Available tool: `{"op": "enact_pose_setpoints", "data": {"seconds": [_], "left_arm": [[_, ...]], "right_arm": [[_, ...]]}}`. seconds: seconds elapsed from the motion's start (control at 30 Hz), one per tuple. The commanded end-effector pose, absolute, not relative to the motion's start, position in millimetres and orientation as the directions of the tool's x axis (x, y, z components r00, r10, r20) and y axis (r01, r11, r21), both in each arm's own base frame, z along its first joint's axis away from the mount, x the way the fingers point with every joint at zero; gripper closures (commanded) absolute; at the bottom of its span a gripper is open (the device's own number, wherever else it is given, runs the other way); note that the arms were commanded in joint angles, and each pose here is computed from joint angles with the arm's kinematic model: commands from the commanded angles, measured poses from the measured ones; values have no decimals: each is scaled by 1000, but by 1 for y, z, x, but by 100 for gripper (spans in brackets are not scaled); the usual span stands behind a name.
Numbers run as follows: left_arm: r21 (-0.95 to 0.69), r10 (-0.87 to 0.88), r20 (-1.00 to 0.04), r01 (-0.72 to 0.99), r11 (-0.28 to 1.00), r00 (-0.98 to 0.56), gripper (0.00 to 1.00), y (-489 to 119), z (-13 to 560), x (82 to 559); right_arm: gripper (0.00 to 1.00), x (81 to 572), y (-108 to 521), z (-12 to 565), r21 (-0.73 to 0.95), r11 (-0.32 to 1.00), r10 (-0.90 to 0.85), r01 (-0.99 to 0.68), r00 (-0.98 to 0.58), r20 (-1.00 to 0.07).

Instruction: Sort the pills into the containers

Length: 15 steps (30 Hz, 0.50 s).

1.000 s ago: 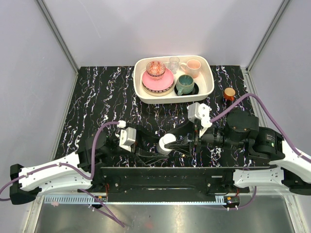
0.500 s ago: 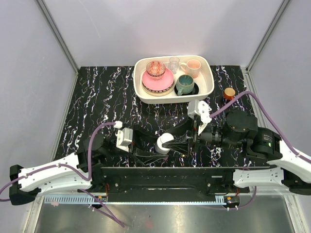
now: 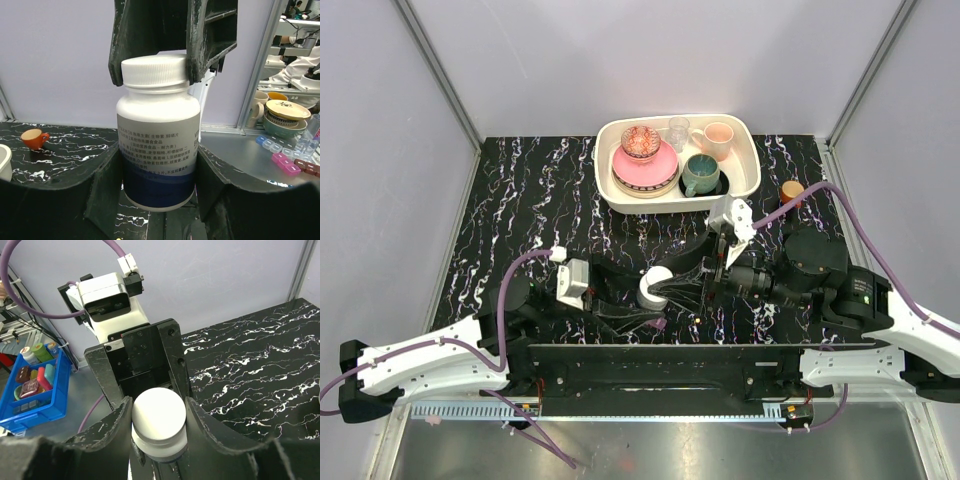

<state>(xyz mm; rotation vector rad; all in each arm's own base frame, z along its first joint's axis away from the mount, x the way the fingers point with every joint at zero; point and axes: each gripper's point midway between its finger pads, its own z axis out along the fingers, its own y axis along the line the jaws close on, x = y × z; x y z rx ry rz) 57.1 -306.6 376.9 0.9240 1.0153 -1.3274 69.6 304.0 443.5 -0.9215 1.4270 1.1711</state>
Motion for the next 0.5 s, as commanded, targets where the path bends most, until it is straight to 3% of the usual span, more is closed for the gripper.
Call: {"op": "enact_pose_setpoints", "data": {"seconds": [0.0,0.47], "left_arm": [[-19,-459,-888,994,107,33,100,-293,420,65],[-102,-531,-844,953,284,68,100,-284,435,101]], "right_arm": [[92,77,310,436,234,278,53,-932,-228,-972],[93,113,315,419,296,479,64,-827,-303,-951]]}}
